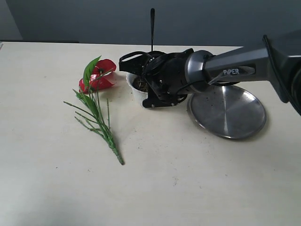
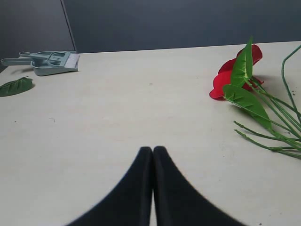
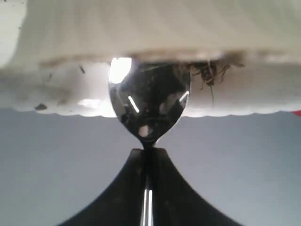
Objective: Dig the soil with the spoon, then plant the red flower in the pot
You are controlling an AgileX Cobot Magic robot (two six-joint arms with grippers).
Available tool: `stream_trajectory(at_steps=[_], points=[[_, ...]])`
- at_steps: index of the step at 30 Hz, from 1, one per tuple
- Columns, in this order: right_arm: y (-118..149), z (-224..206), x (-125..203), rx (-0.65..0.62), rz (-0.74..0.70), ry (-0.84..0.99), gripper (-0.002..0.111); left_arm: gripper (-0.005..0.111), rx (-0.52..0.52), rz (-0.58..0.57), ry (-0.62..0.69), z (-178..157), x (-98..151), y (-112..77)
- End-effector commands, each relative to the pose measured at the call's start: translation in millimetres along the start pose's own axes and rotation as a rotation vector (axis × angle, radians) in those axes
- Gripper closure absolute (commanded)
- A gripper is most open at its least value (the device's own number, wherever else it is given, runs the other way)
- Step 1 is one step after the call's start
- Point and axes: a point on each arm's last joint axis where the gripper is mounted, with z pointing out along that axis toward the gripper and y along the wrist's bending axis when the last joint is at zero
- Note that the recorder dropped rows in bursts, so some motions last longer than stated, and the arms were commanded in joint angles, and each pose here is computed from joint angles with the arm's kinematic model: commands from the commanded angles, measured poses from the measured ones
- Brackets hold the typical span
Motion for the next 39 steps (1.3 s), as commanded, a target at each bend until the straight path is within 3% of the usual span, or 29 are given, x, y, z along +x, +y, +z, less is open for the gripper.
stream_trajectory(at_steps=[1,28,39], points=[[-1.9,-7.0,6.9,-0.010,-0.003,0.031,0.109,0.106,-0.002,0.006,-0.007,0.1,0.9,0.1],[1.7,-8.7,40.3,0.005,0.019,0.097,0.109,0.106,-0.002,0.006,-0.007,0.1,0.9,0.1],[0.5,10.4,22.6,-0.004,0.007,0.059,0.109,0.106,-0.002,0.006,-0.007,0.1,0.9,0.1]])
